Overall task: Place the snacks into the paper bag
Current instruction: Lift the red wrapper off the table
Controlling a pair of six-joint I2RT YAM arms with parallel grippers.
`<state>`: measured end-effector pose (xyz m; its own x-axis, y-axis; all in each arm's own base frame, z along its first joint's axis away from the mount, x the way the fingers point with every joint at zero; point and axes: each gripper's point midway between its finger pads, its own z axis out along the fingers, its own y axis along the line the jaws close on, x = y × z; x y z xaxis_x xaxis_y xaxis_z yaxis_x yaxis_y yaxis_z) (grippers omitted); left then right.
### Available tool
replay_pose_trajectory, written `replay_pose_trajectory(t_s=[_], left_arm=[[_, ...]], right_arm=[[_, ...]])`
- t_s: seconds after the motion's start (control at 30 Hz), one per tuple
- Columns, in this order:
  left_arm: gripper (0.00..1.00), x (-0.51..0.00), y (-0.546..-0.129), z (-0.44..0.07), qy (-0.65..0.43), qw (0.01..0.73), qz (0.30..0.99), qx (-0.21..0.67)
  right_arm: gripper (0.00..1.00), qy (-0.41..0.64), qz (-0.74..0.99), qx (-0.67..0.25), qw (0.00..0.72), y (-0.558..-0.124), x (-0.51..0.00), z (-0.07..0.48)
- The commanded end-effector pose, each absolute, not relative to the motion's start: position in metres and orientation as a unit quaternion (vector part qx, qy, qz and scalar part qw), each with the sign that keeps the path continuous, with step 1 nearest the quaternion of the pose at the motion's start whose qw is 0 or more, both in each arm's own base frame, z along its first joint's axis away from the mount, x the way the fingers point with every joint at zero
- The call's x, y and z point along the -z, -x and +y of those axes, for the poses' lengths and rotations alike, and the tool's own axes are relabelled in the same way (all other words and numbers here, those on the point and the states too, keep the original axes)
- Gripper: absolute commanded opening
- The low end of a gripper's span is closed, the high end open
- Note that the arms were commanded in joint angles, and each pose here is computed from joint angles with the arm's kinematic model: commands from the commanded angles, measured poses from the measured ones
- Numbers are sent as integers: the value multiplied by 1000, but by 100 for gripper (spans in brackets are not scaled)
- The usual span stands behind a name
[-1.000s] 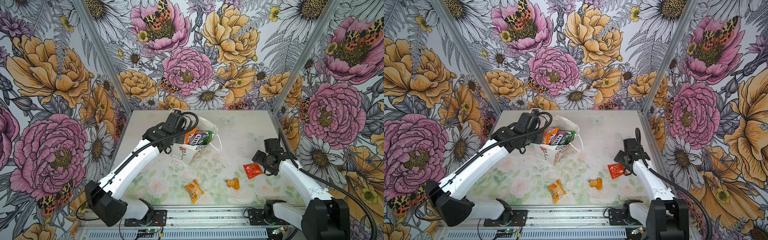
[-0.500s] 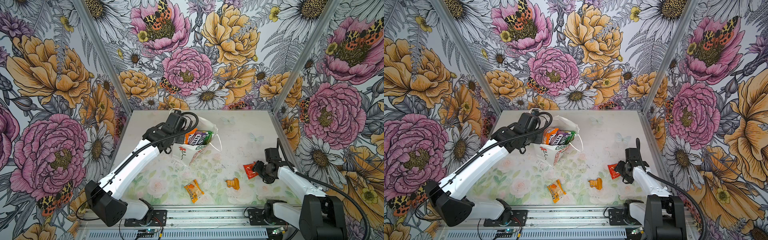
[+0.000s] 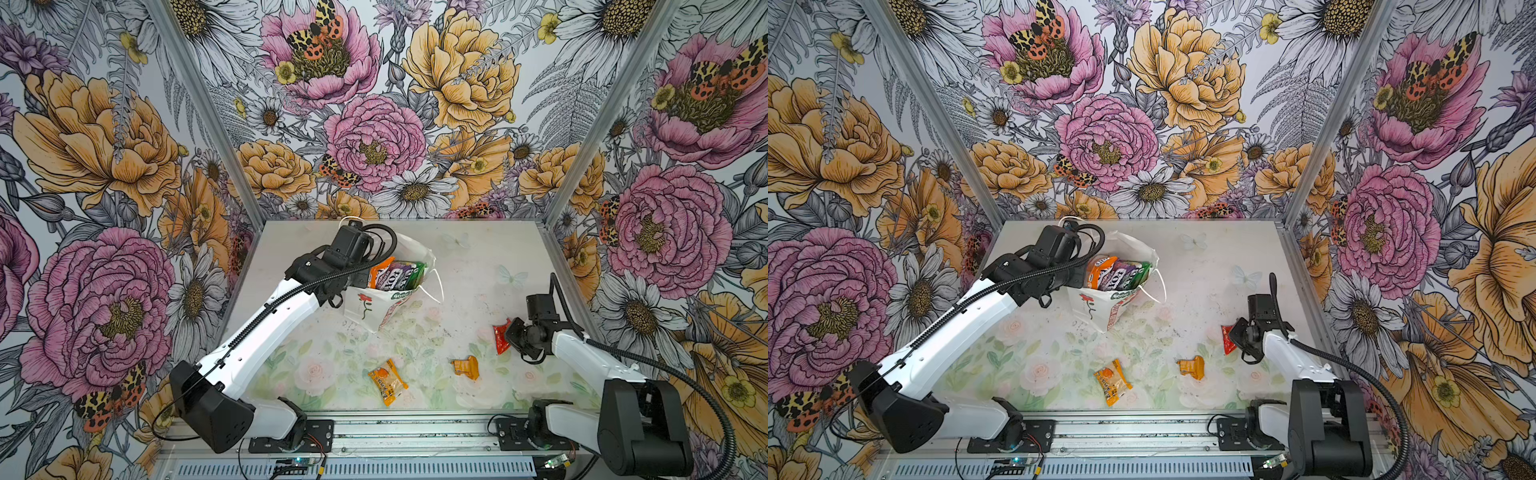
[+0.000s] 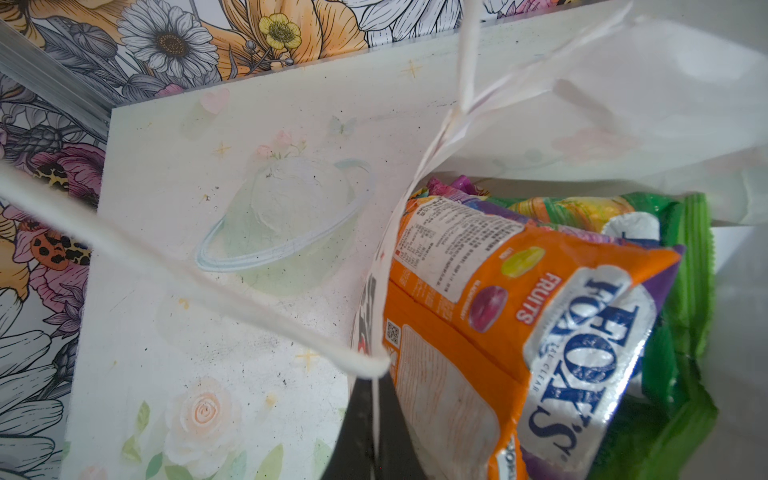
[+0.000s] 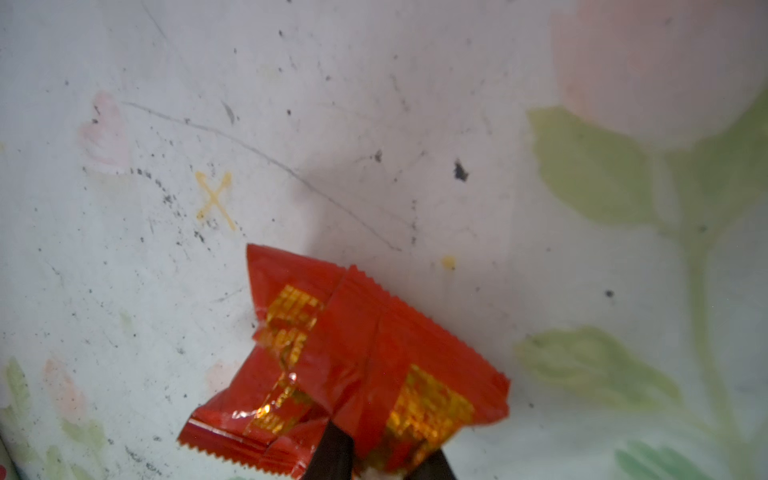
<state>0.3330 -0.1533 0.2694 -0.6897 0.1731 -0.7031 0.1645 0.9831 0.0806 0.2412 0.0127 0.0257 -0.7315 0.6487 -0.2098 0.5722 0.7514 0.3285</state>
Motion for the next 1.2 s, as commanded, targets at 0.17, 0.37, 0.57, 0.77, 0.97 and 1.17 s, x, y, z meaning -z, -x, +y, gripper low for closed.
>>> replay_pose_trajectory(t_s=[0.17, 0.37, 0.57, 0.77, 0.97, 1.17], left_arm=[[0, -279, -346, -154, -89, 411, 907, -16], [0, -282, -348, -151, -84, 418, 904, -12], [0, -283, -345, -156, -88, 416, 905, 2], [0, -284, -344, -157, -88, 417, 904, 5], [0, -290, -340, -159, -91, 424, 901, 10], [0, -293, -336, -163, -98, 428, 898, 12]], right_arm=[[0, -311, 917, -141, 207, -245, -47, 16], [0, -285, 909, -180, 245, -253, -75, 28], [0, -260, 908, -185, 273, -255, -100, 36], [0, -242, 904, -187, 297, -265, -131, 42], [0, -234, 892, -185, 339, -271, -176, 41], [0, -218, 878, -206, 373, -275, -219, 51]])
